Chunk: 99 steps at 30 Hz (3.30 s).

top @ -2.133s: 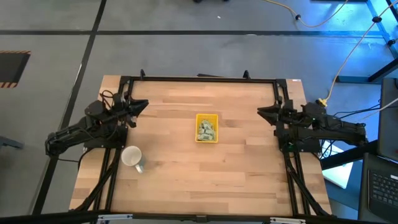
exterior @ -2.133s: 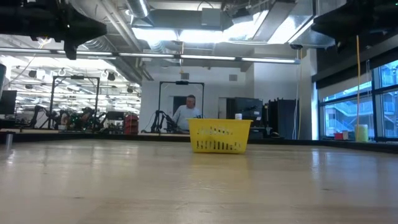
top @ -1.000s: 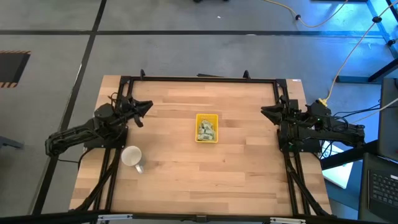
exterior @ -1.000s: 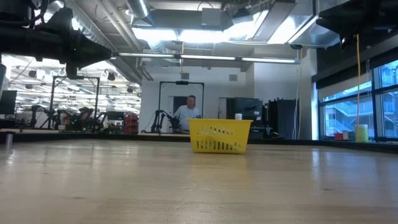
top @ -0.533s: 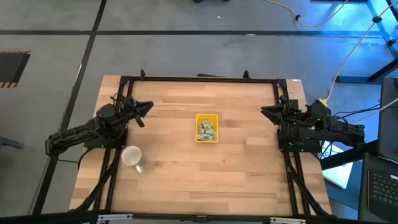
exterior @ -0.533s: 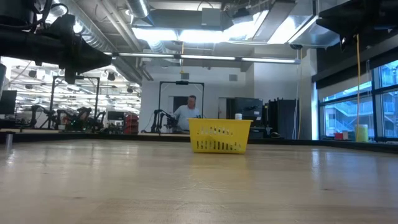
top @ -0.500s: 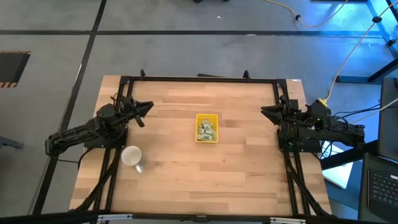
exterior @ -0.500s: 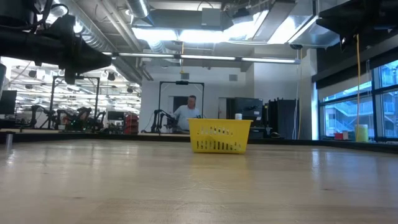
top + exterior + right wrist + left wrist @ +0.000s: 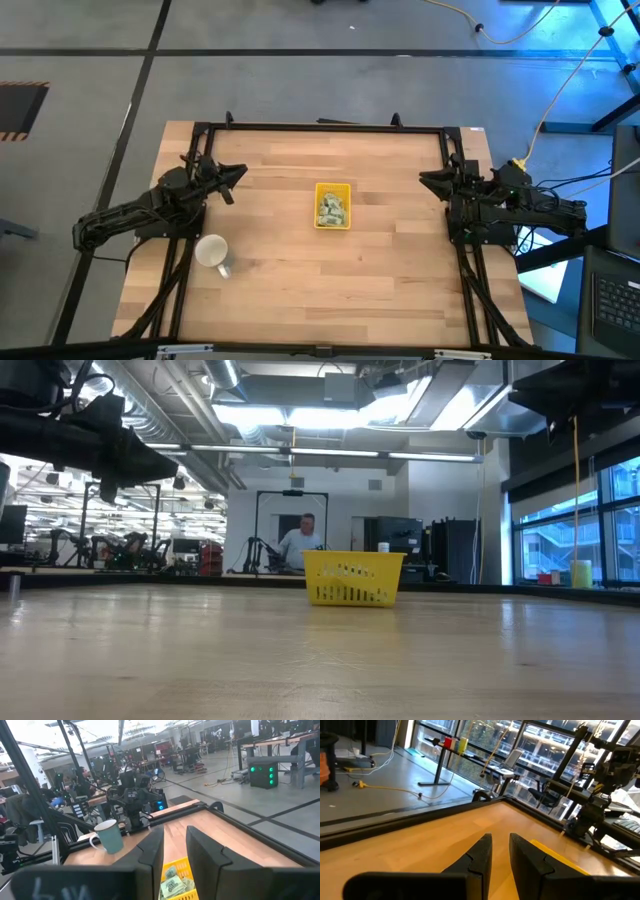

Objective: Pick and place Stevia / Truvia into bins
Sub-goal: Return to Home Position

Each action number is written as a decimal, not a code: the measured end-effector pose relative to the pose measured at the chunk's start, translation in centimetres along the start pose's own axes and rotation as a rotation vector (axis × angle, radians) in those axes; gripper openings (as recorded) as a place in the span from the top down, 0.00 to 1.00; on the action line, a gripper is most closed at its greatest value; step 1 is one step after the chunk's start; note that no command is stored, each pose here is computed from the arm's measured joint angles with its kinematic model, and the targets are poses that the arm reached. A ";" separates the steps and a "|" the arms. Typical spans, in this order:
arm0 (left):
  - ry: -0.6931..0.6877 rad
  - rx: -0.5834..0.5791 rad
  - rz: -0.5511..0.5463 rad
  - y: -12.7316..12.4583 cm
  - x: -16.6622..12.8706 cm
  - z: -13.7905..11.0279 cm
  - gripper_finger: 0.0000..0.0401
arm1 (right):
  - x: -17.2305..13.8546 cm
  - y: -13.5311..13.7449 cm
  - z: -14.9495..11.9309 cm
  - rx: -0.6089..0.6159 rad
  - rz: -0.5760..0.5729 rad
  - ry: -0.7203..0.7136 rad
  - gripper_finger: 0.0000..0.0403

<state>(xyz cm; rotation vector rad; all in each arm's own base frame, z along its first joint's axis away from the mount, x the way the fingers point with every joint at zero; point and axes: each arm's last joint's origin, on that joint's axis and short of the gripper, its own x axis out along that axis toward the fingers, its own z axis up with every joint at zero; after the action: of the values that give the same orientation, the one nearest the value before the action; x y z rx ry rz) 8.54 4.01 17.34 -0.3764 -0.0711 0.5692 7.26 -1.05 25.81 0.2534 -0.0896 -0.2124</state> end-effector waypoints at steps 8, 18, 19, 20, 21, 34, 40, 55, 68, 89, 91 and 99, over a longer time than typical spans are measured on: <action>0.002 0.005 0.004 0.0 0.0 0.0 0.85 | 0.0 -0.1 -0.3 -0.001 -0.012 0.035 0.78; -0.014 0.073 0.051 0.2 0.0 0.0 0.85 | 0.8 -0.6 -2.4 -0.034 -0.054 0.064 0.78; -0.015 0.073 0.054 0.2 0.0 0.0 0.85 | 1.0 -0.7 -2.8 -0.033 -0.051 0.048 0.78; -0.015 0.074 0.054 0.2 0.0 0.0 0.85 | 1.2 -0.8 -3.3 -0.033 -0.048 0.038 0.78; -0.015 0.075 0.054 0.2 0.0 0.0 0.85 | 1.4 -0.9 -3.9 -0.033 -0.048 0.037 0.78; -0.015 0.075 0.053 0.2 0.0 0.0 0.85 | 2.3 -1.7 -7.4 -0.045 -0.038 -0.011 0.78; -0.014 0.075 0.053 0.2 0.0 0.0 0.85 | 2.4 -2.0 -8.3 -0.044 -0.036 -0.020 0.78; 0.013 0.094 0.006 0.1 0.0 -0.1 0.85 | 2.4 -2.1 -8.7 -0.019 -0.044 0.016 0.78; 0.013 0.094 0.006 0.1 0.0 -0.1 0.85 | 2.4 -2.1 -8.7 0.001 -0.043 0.014 0.78; 0.013 0.093 0.006 0.1 0.0 -0.1 0.85 | 2.4 -2.1 -8.7 -0.001 -0.043 0.013 0.78; 0.013 0.093 0.006 0.1 0.0 -0.1 0.85 | 2.4 -2.1 -8.7 0.000 -0.043 0.013 0.78; 0.013 0.093 0.006 0.1 0.0 -0.1 0.85 | 2.4 -2.1 -8.7 -0.004 -0.043 0.013 0.78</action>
<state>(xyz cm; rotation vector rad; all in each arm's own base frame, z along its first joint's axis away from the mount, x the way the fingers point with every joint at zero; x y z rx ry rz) 8.53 4.01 17.19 -0.2898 -0.0309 0.5735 10.18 -1.44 17.03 0.2526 -0.0707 -0.2536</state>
